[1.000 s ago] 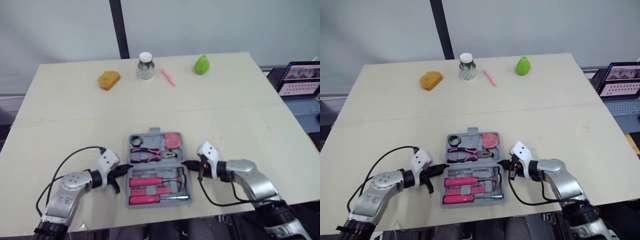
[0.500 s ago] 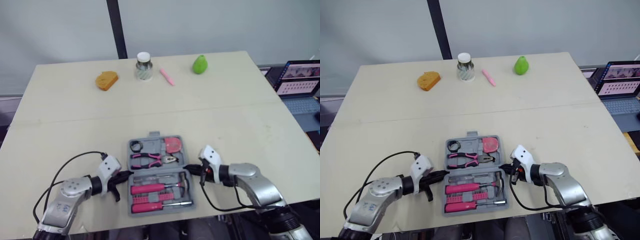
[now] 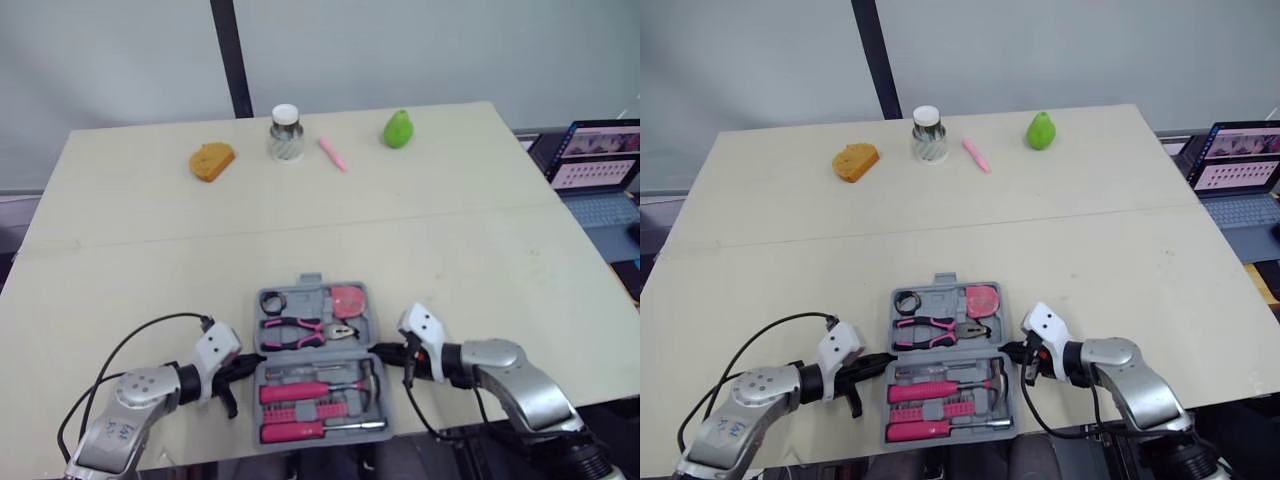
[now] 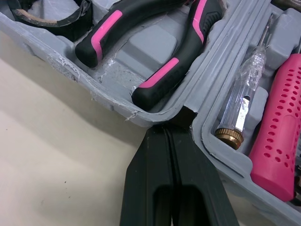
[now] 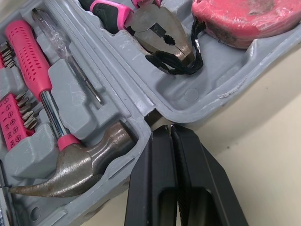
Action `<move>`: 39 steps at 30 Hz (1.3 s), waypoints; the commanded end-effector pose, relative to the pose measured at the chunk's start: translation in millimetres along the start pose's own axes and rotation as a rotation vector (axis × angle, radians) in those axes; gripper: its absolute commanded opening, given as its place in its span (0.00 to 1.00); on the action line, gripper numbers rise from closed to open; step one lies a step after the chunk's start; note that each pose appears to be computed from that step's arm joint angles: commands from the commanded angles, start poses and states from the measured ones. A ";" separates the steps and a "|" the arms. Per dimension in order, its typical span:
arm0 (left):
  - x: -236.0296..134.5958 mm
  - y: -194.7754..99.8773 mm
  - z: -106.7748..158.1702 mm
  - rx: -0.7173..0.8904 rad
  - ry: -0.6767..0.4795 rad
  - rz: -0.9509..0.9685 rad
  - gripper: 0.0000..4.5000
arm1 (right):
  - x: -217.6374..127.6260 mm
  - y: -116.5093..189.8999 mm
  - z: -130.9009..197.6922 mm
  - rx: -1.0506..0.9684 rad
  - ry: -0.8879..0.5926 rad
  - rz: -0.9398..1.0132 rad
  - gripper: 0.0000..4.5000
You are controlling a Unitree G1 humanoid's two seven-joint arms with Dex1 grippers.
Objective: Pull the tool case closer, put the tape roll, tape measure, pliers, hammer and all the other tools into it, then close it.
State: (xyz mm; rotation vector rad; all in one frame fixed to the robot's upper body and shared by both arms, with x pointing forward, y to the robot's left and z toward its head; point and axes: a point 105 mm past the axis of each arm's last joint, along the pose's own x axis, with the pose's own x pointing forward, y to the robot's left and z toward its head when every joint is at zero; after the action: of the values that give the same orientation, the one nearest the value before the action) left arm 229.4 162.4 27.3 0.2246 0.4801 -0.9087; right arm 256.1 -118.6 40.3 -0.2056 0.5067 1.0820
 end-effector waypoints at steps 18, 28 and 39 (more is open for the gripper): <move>8.5 -24.3 -4.1 -0.058 -0.005 -0.072 0.00 | 8.5 18.2 18.1 -0.037 -0.072 0.093 0.03; 8.6 -25.8 -5.1 -0.055 0.002 -0.084 0.00 | 9.9 18.6 18.8 -0.037 -0.075 0.093 0.03; 7.4 -28.6 -6.5 -0.060 0.009 -0.090 0.00 | 10.9 18.1 20.4 -0.036 -0.081 0.093 0.03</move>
State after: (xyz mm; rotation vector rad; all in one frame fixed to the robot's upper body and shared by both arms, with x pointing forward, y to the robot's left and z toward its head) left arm 225.5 161.5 26.3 0.2017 0.4940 -0.8847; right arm 256.4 -116.4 40.9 -0.2015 0.5014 1.0864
